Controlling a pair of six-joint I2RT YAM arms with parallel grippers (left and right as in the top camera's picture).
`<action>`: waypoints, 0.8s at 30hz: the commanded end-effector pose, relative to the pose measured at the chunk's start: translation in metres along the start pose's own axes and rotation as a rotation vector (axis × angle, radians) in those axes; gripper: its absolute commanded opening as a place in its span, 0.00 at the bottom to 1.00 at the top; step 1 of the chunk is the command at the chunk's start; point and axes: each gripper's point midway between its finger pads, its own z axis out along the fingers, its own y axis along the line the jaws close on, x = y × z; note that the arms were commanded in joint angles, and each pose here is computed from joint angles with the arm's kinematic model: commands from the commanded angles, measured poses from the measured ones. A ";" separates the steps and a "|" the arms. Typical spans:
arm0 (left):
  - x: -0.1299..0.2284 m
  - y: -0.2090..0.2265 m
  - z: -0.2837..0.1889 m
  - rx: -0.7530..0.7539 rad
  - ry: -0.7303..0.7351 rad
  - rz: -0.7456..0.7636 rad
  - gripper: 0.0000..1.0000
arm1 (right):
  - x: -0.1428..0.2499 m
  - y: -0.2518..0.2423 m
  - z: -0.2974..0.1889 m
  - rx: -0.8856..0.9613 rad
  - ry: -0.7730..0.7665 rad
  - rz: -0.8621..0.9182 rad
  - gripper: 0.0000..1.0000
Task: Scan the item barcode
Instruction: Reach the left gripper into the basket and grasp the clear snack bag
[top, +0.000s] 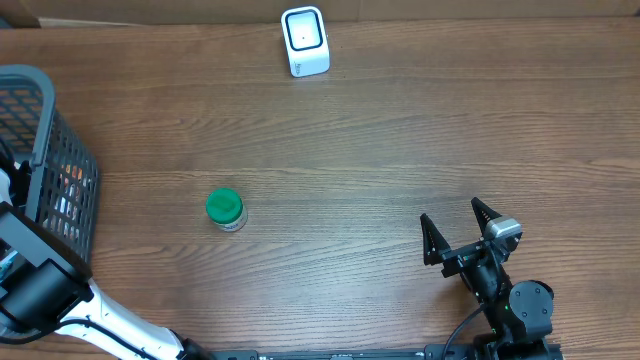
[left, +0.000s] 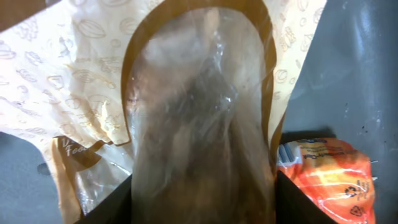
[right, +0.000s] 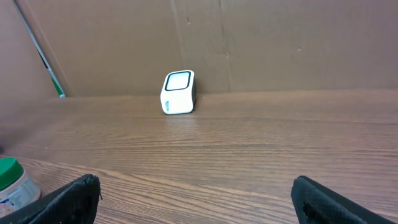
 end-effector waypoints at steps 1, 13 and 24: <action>0.025 0.025 0.026 -0.107 0.099 0.019 0.37 | -0.004 0.002 -0.001 -0.010 -0.015 -0.007 1.00; 0.004 0.014 -0.026 -0.105 0.097 0.018 0.26 | -0.004 0.002 -0.001 -0.010 -0.015 -0.007 1.00; -0.011 0.007 -0.079 -0.096 0.074 0.018 0.08 | -0.004 0.002 -0.001 -0.010 -0.015 -0.007 1.00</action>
